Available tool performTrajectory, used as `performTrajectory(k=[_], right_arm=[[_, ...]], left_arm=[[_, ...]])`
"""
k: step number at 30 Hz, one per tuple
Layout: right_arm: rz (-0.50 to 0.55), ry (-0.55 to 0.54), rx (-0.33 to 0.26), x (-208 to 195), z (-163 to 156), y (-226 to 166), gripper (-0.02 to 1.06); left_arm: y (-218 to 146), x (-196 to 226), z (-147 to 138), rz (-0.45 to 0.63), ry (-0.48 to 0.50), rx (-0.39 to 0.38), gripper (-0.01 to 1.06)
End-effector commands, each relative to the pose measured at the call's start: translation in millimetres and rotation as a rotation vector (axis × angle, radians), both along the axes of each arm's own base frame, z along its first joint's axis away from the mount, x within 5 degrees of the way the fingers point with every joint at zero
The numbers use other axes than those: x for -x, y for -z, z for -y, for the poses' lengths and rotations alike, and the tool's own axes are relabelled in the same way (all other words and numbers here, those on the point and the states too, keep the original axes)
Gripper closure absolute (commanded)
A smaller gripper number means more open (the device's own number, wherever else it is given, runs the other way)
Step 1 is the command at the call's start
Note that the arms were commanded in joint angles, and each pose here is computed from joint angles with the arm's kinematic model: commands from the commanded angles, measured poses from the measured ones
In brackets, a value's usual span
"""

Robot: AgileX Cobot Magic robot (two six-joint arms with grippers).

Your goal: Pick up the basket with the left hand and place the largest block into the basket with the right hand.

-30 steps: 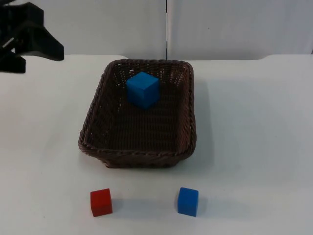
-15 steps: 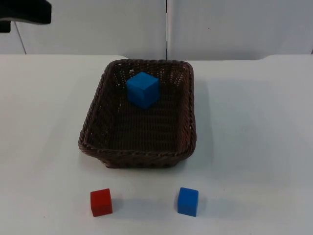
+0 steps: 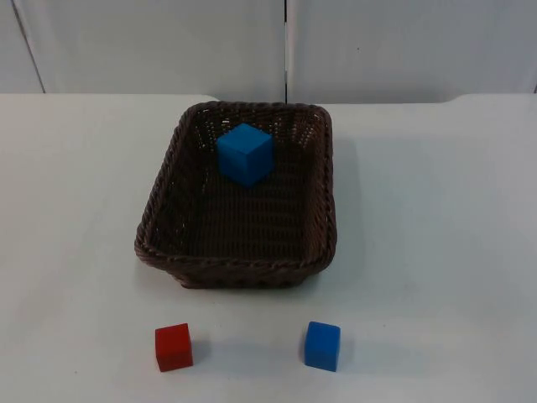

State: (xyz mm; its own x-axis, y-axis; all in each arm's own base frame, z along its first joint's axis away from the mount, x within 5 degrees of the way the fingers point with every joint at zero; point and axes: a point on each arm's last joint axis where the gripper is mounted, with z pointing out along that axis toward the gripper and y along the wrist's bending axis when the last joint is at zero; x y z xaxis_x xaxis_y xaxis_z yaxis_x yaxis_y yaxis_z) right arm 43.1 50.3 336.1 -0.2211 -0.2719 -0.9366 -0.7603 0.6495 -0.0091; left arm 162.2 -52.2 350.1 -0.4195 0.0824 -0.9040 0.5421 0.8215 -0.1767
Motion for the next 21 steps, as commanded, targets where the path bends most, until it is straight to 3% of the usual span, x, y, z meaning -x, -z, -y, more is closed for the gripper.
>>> performTrajectory(k=[1, 5, 10, 15, 21], right_arm=[[-0.009, -0.003, -0.006, 7, 7, 7, 0.26], [-0.013, -0.001, -0.013, 16, 17, 12, 0.26], [-0.017, 0.002, -0.023, 25, 28, 14, 0.26], [-0.028, 0.004, -0.004, 34, 39, 20, 0.26], [-0.042, 0.007, 0.02, 38, 44, 28, 0.26]], left_arm=[[-2, 11, 1, 0.019, 0.025, -0.02, 0.36], [-8, 24, 0, 0.04, 0.016, -0.021, 0.36], [-12, 41, -4, 0.068, -0.02, -0.08, 0.36], [-15, 68, -15, 0.081, -0.132, -0.13, 0.36], [-9, 96, -19, 0.099, -0.188, -0.133, 0.36]])
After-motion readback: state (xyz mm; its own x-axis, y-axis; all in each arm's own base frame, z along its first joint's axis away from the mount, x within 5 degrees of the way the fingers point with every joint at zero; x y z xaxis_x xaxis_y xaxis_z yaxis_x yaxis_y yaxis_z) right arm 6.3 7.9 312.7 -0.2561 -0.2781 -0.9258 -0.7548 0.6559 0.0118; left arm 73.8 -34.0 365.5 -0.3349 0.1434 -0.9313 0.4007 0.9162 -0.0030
